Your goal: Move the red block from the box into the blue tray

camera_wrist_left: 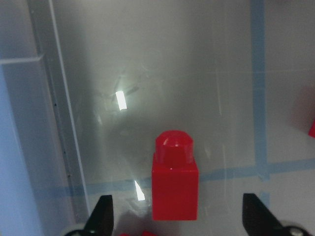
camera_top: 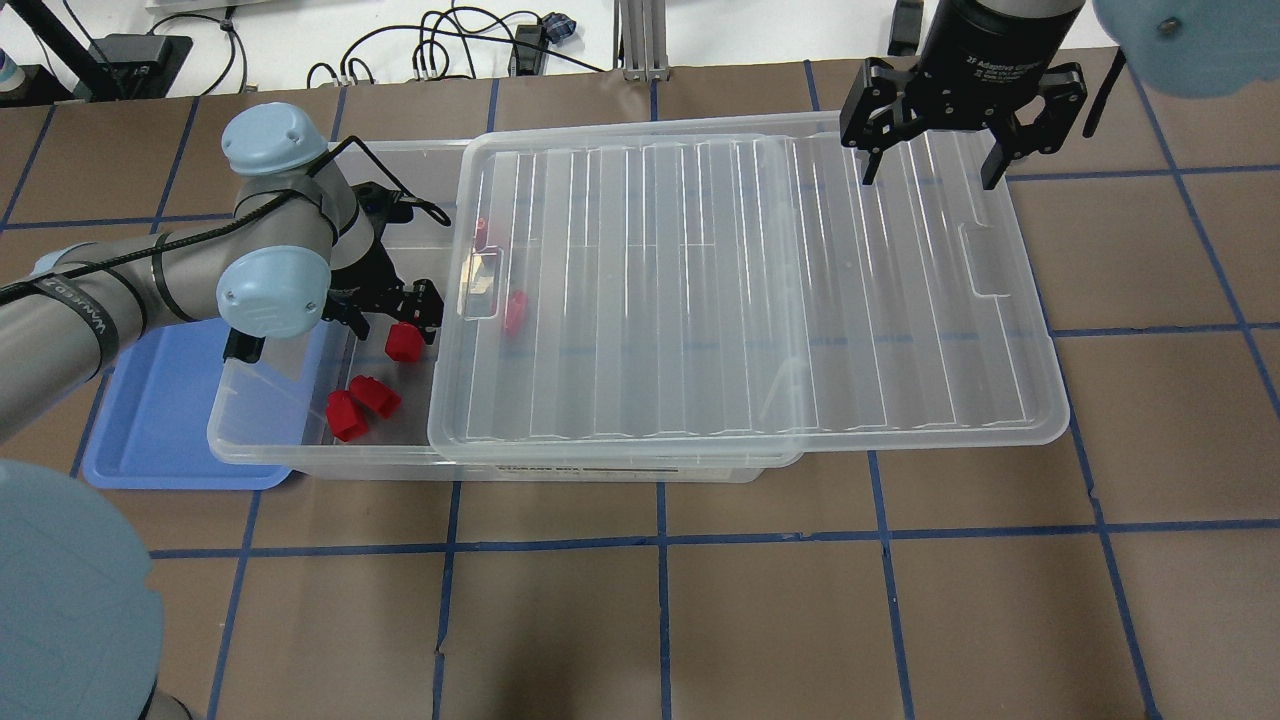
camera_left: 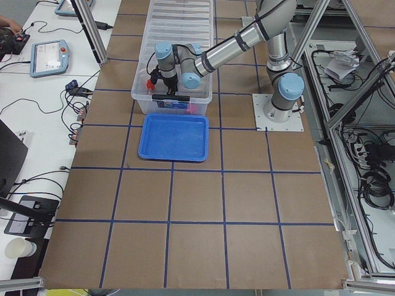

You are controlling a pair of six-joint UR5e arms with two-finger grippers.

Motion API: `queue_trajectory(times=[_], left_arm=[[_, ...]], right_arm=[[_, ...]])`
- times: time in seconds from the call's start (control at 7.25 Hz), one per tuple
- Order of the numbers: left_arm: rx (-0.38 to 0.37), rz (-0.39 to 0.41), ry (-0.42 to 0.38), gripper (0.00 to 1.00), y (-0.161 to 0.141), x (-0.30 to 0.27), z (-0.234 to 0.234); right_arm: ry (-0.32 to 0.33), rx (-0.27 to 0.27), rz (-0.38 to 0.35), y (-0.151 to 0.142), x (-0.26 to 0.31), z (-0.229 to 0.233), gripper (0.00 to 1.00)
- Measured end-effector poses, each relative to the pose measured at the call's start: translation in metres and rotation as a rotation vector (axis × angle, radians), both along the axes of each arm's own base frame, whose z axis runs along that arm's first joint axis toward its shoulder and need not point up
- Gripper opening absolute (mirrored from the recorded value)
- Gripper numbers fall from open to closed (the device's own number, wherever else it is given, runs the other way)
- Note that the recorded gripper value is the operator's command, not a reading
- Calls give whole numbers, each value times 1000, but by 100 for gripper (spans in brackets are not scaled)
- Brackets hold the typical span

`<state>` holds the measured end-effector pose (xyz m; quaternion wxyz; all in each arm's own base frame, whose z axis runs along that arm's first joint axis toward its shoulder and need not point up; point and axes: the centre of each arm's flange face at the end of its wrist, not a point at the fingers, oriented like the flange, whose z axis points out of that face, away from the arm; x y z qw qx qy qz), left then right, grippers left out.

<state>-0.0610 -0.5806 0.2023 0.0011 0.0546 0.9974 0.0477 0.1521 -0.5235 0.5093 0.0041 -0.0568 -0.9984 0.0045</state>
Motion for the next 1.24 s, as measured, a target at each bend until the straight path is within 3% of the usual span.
queue_trajectory(times=[0.55, 0.83, 1.1, 1.24], left_arm=[[0, -3, 0, 71, 0, 0, -7], [4, -3, 0, 47, 1, 0, -13], [0, -4, 0, 16, 1, 0, -14], [-2, -4, -1, 13, 1, 0, -13]], right_arm=[[-1, 1, 0, 1, 0, 0, 100], [1, -1, -6, -1, -3, 0, 100], [1, -4, -9, -1, -5, 1, 100], [1, -4, -9, 0, -5, 1, 100]])
